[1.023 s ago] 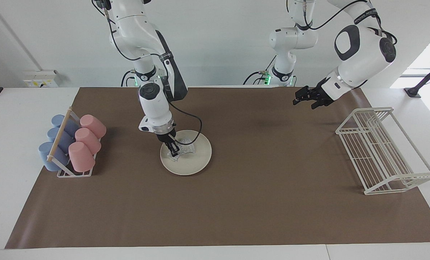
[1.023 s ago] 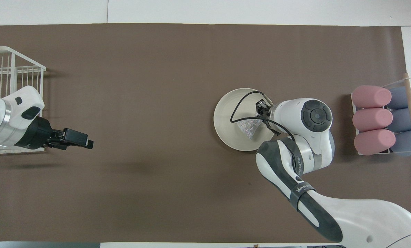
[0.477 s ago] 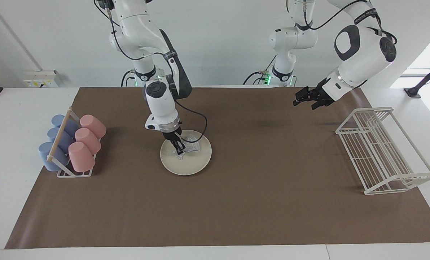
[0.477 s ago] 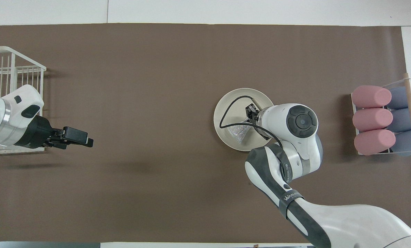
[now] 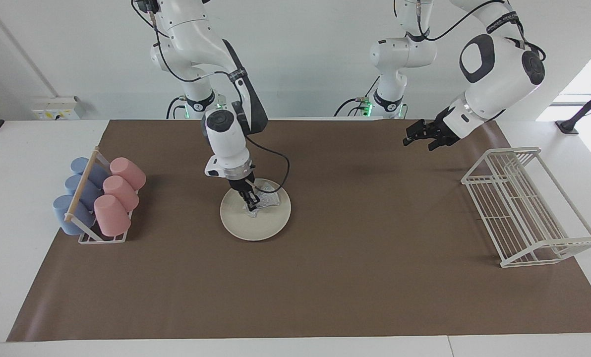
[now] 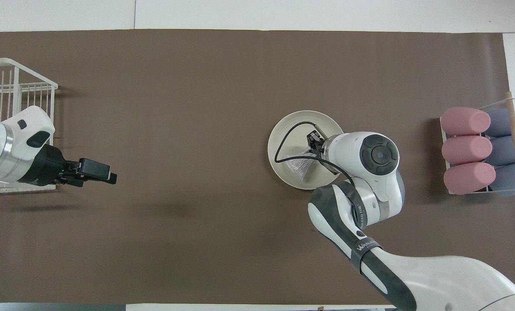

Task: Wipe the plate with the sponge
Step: 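Rub the sponge around the plate surface with the right gripper, then bring the sponge with the right gripper toward the left gripper, then grasp the sponge with the left gripper while the right gripper releases, then carry the sponge toward the rack while the right gripper withdraws, then lower the sponge into the wire rack and open the left gripper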

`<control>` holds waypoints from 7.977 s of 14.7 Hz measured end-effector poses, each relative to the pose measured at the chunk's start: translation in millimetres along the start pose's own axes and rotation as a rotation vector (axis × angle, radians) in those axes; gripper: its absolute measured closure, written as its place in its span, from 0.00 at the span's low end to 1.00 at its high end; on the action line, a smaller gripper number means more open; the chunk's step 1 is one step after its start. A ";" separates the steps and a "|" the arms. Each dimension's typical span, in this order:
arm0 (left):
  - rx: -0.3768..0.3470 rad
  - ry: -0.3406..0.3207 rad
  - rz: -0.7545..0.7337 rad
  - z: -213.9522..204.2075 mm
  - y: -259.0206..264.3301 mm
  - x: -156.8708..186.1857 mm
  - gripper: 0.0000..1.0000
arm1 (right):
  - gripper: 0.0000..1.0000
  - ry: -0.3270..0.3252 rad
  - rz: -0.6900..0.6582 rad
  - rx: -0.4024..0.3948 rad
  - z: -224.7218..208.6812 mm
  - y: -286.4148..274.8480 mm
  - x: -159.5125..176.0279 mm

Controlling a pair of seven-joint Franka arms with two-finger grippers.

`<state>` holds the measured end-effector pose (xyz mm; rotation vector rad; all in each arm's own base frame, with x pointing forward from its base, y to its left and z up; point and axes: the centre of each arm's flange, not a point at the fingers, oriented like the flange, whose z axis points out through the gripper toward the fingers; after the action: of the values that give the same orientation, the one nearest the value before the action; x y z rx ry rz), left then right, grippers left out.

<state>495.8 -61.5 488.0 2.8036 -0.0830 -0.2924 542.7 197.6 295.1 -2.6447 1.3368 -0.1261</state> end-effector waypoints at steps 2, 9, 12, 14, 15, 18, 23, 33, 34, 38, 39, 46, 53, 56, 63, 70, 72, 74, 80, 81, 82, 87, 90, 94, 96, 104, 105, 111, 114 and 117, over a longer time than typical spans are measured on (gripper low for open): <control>0.000 0.001 -0.001 -0.1 0.0 0.1 0.00 | 0.90 0.011 -0.016 -0.003 -1.3 12.0 34.0; 0.000 0.003 -0.003 -0.2 0.0 0.3 0.00 | 0.90 -0.003 0.016 -0.001 0.7 1.8 -9.1; 0.000 0.006 -0.004 -0.5 0.0 0.6 0.00 | 0.90 -0.009 0.026 -0.002 1.0 -0.8 -25.1; 0.001 0.008 -0.013 -0.7 0.0 0.8 0.00 | 0.90 -0.009 0.041 -0.002 0.7 -1.6 -27.2; 0.001 0.009 -0.017 -0.8 0.0 1.0 0.00 | 0.90 -0.010 0.055 -0.003 0.2 -2.5 -28.5; 0.001 0.013 -0.020 -1.1 0.1 1.4 0.00 | 0.90 -0.030 0.128 -0.035 -12.7 -23.4 -42.7; 0.001 0.015 -0.023 -1.2 0.1 1.6 0.00 | 0.90 -0.053 0.269 -0.036 -62.8 -74.9 -81.2; -0.597 -0.015 -0.262 35.3 5.6 2.4 0.00 | 0.90 -0.107 0.468 -0.023 -134.2 -115.2 -233.9; -0.663 -0.007 -0.298 42.4 6.0 3.7 0.00 | 0.90 -0.112 0.477 -0.025 -135.9 -114.1 -250.2; -0.740 -0.006 -0.374 68.7 5.7 2.5 0.00 | 0.90 -0.121 0.504 -0.007 -148.2 -116.2 -278.5; -0.735 -0.011 -0.376 76.2 10.8 1.4 0.00 | 0.90 -0.121 0.505 -0.004 -149.3 -117.0 -277.7; -0.730 -0.080 -0.422 96.2 48.1 -3.8 0.00 | 0.90 -0.122 0.507 0.004 -152.7 -119.3 -275.9; -0.733 -0.112 -0.449 97.8 50.2 -5.9 0.59 | 0.90 -0.120 0.506 0.005 -152.6 -119.4 -275.5; -0.737 -0.131 -0.449 98.1 50.4 -7.6 0.91 | 0.90 -0.119 0.506 0.005 -152.8 -119.6 -275.2; -0.738 -0.137 -0.462 97.6 50.2 -7.7 0.94 | 0.52 -0.105 0.458 0.013 -157.7 -121.8 -249.5; -0.737 -0.133 -0.491 88.1 50.4 -4.1 0.94 | 0.08 -0.062 -0.038 -0.074 -158.4 -96.2 -127.5; -0.682 -0.123 -0.503 75.6 52.4 2.1 0.94 | 0.05 -0.057 -0.144 -0.083 -179.4 -81.8 -62.8; -0.590 -0.103 -0.526 57.3 54.7 15.7 0.94 | 0.05 -0.056 -0.255 -0.094 -207.2 -54.5 9.6; -0.232 -0.022 -0.543 37.0 55.1 48.1 0.94 | 0.00 -0.064 -0.636 -0.092 -258.8 15.6 125.3; -0.132 0.000 -0.532 34.5 65.4 51.7 0.94 | 0.00 -0.075 -0.702 -0.097 -262.1 22.1 131.5; -0.039 0.004 -0.510 34.0 73.6 51.5 0.94 | 0.00 -0.087 -0.745 -0.103 -265.3 28.8 138.1; 0.415 0.005 -0.398 19.9 84.8 44.4 0.94 | 0.00 -0.154 -0.820 -0.133 -301.1 64.7 174.1; 0.691 0.034 -0.335 11.8 95.2 38.7 0.94 | 0.00 -0.207 -0.829 -0.166 -322.7 67.2 164.5; 1.068 0.104 -0.212 -21.0 78.7 42.2 0.94 | 0.00 -0.216 -0.845 -0.182 -320.7 65.8 159.7; 1.197 0.125 -0.167 -33.5 66.1 48.9 0.94 | 0.00 -0.204 -0.843 -0.207 -320.6 69.3 163.9; 1.418 0.159 -0.050 -17.9 -34.2 95.1 0.94 | 0.00 -0.175 -0.842 -0.195 -326.1 75.6 176.2; 1.425 0.159 -0.062 -8.6 -43.1 100.3 0.94 | 0.00 -0.175 -0.842 -0.195 -326.0 75.6 176.2; 1.447 0.236 -0.199 56.7 -62.6 128.5 0.94 | 0.00 -0.174 -0.852 -0.194 -326.0 72.0 172.1; 1.446 0.254 -0.219 61.9 -63.4 132.5 0.94 | 0.00 -0.174 -0.856 -0.194 -326.0 71.1 170.8; 1.443 0.263 -0.221 59.7 -61.2 133.4 0.94 | 0.00 -0.175 -0.865 -0.194 -326.3 71.0 170.7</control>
<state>615.2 -33.9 387.5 4.2590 0.1471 0.2281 537.7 -19.6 600.8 -3.1054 0.0917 0.1313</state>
